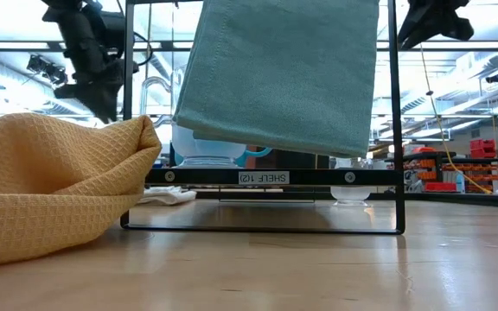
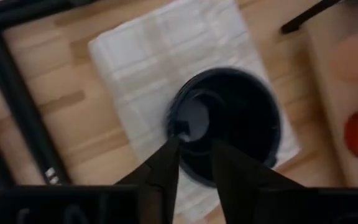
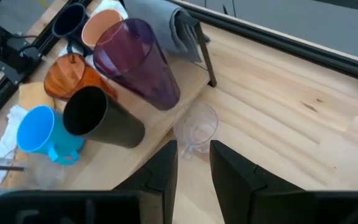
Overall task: Stack small to large cups/mugs on shelf
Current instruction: Put the dark blue mug on the shelf
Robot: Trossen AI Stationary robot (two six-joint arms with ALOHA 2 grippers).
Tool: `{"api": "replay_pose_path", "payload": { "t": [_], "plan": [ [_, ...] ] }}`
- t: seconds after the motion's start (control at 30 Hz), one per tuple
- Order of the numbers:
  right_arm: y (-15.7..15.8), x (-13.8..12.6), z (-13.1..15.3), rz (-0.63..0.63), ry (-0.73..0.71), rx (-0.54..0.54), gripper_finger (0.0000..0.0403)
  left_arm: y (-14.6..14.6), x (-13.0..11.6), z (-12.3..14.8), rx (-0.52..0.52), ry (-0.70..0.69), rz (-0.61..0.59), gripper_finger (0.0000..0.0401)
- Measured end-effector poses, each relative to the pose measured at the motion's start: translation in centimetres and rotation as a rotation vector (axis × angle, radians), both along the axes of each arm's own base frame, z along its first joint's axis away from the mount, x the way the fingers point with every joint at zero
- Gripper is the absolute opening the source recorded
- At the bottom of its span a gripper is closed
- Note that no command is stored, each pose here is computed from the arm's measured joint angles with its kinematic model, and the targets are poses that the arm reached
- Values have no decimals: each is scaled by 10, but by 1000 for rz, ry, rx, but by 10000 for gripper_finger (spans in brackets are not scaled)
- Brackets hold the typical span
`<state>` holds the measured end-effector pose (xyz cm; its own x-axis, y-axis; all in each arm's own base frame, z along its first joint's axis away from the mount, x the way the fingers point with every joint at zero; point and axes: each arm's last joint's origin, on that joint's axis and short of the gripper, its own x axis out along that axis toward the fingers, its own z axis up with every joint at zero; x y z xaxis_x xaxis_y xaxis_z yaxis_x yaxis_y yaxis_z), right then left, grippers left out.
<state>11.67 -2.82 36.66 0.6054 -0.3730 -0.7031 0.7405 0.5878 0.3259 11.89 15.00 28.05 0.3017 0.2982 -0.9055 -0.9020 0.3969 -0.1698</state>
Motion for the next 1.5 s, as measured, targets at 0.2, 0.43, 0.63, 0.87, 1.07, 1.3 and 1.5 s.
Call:
{"api": "replay_pose_path", "payload": {
  "t": [0.2, 0.43, 0.63, 0.87, 1.07, 1.3, 1.5],
  "plan": [
    [0, 7, -1, 58, 6, 21, 100, 0, -3, -1, 36, 84, 2, 151],
    [0, 9, 0, 66, -12, 19, 100, 9, 4, -14, -18, 144, 25, 198],
    [0, 9, 0, 59, -17, 32, 100, 19, 21, -35, -99, 193, 5, 222],
    [0, 9, 0, 51, -26, 38, 100, 26, 44, -52, -94, 194, -50, 222],
    [0, 10, 2, 51, -46, 34, 100, 32, 48, -65, -112, 261, -76, 206],
    [0, 10, 2, 40, -52, 45, 100, 38, 51, -66, -39, 283, -104, 150],
    [0, 11, 2, 35, -61, 48, 100, 39, 52, -65, -29, 266, -166, 29]
  ]
}}
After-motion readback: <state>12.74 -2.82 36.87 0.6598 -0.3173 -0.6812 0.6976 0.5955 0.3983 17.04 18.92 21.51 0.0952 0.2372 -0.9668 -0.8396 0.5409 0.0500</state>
